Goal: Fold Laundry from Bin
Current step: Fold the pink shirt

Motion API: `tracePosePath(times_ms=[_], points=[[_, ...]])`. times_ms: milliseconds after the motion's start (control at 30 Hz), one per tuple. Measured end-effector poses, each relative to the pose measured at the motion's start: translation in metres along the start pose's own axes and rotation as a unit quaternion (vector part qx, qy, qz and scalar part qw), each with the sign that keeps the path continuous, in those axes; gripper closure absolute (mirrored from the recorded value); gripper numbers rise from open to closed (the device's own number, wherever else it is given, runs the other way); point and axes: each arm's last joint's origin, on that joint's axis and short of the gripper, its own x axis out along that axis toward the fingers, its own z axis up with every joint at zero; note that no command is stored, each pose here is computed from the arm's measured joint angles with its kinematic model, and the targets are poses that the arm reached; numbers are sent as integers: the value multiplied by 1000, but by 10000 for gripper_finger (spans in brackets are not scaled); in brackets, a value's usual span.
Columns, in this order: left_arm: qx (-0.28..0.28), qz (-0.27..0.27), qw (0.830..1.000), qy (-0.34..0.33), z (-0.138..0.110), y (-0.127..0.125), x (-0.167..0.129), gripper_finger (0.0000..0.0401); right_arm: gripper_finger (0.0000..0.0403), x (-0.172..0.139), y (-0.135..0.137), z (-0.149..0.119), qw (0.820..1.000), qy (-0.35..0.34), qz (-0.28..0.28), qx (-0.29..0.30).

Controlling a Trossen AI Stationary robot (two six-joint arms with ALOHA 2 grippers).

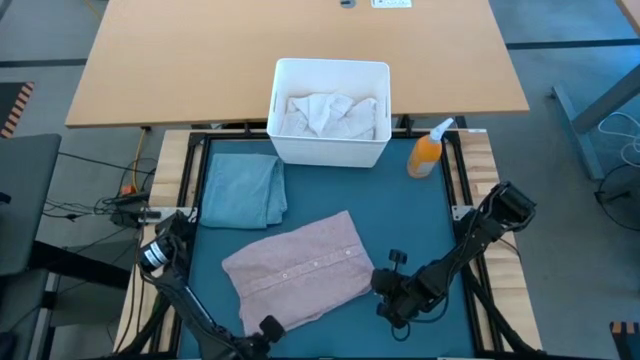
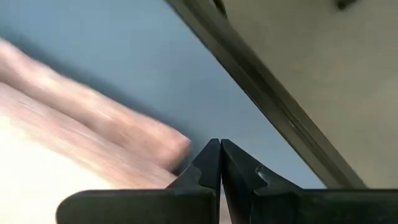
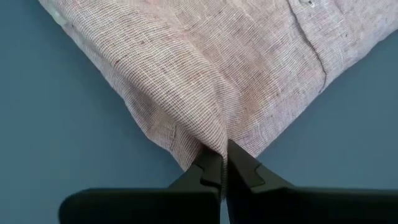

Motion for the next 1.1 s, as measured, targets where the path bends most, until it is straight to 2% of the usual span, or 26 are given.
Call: tracePosePath(times_ms=[167,500,633,767,967,1100], points=[[60,34,998,-6,-1,-6,-2,381,376,0,1,0,1000,-2,3,2],[57,27,998,11,-2,13,13,265,376,0,1,1,1000,-3,5,1],[64,23,998,18,-3,21,15,234,377,0,1,1,1000,-1,6,-1],[75,22,997,24,-3,29,17,228,377,1,0,1,1000,-1,5,1],[81,-31,995,45,-3,31,40,227,377,1,0,1,1000,0,5,0],[78,-39,995,38,0,32,41,241,376,1,0,1,1000,2,4,-2]])
